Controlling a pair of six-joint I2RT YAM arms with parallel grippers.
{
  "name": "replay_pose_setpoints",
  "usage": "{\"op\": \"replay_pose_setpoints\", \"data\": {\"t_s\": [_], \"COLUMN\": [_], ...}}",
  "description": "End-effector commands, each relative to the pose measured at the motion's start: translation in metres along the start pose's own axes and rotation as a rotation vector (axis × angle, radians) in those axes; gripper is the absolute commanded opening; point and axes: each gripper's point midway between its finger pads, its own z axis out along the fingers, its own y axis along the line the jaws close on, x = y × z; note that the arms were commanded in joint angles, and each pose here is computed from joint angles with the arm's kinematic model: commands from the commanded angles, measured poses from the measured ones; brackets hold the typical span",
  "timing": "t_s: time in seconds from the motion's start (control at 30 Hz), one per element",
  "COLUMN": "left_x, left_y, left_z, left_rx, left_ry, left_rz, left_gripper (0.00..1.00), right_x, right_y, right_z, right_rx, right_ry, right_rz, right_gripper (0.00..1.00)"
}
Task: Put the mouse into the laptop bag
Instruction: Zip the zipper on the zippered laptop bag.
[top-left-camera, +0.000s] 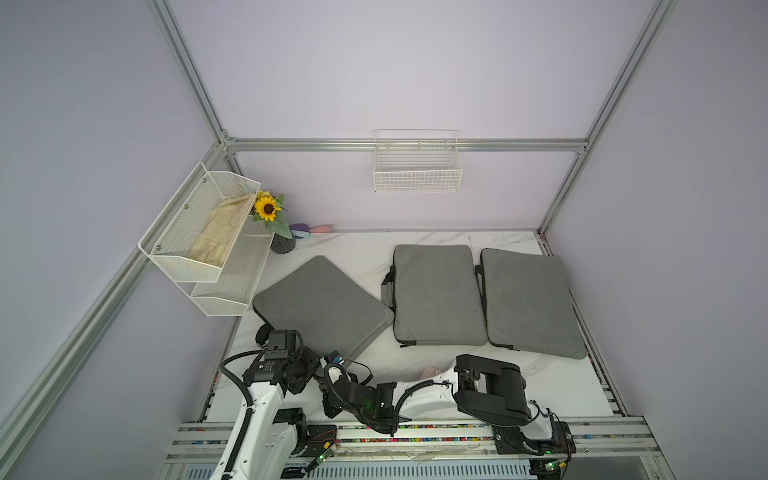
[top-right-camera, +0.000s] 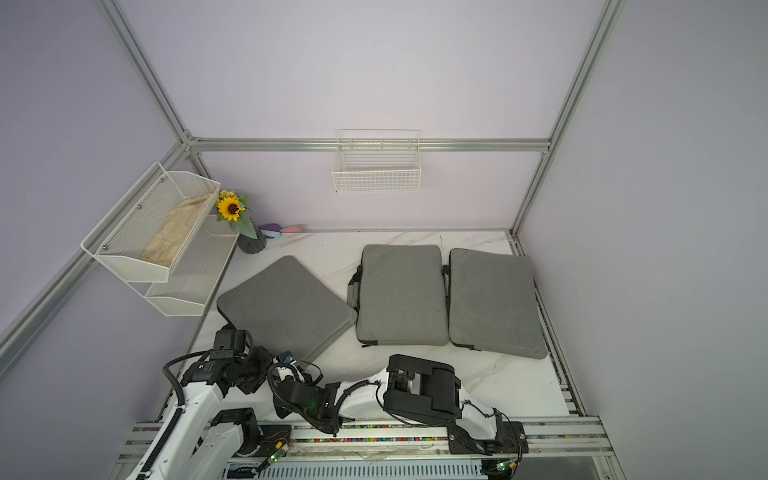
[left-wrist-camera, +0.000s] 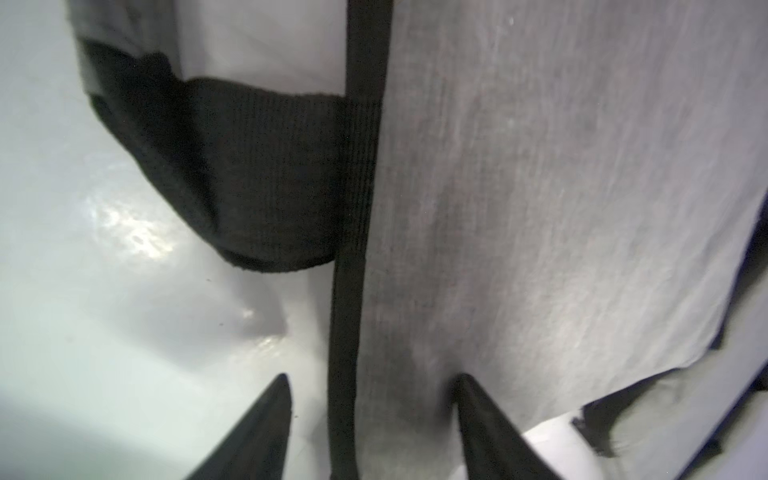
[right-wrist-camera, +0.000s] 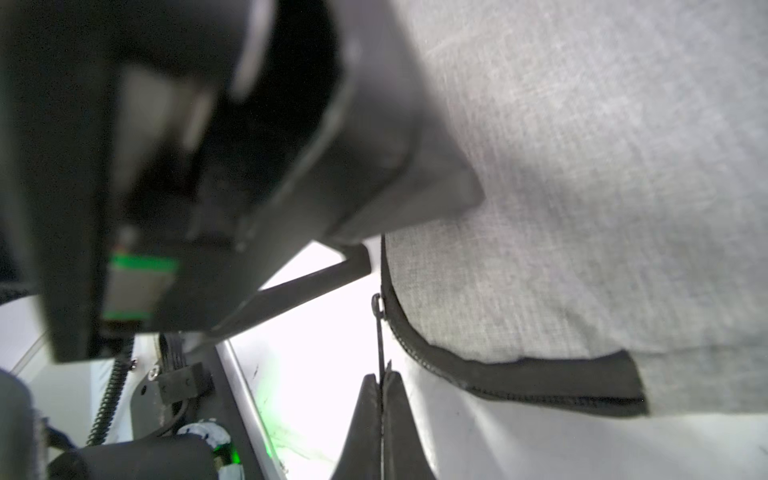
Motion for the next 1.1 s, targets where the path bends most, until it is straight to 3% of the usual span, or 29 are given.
{"op": "replay_pose_setpoints", "data": {"t_s": [0.0, 0.2, 0.23, 0.67, 1.07], "left_x": [-0.005, -0.011, -0.011, -0.02, -0.015], "left_y": [-0.008, -0.005, -0.004, 0.007, 0.011], "left_z": [0.006, 0.008, 0.009, 0.003, -0.005], "left_rx": [0.046, 0.002, -0.007, -0.065, -0.05], "left_ry": [-0.025, -0.036, -0.036, -0.093, -0.099], "left_rz": [-0.013, -0.004, -0.005, -0.011, 0.006], "left_gripper": [0.35, 0.02, 0.0, 0.0, 0.0], "right_x": [-0.027, -0.021, -0.019, 0.021, 0.002], "right_y": [0.022, 0.014, 0.011, -0.062, -0.141], "right_z": [-0.017, -0.025, -0.026, -0.027, -0.019], "right_rx": [-0.089, -0.082, -0.073, 0.095, 0.281], "right_ry": [-0.059, -0.049, -0.044, 0.03, -0.009], "right_rz": [0.046, 0.059, 0.06, 0.126, 0.184], "right_gripper": [0.0, 0.0, 0.0, 0.0, 0.0]}}
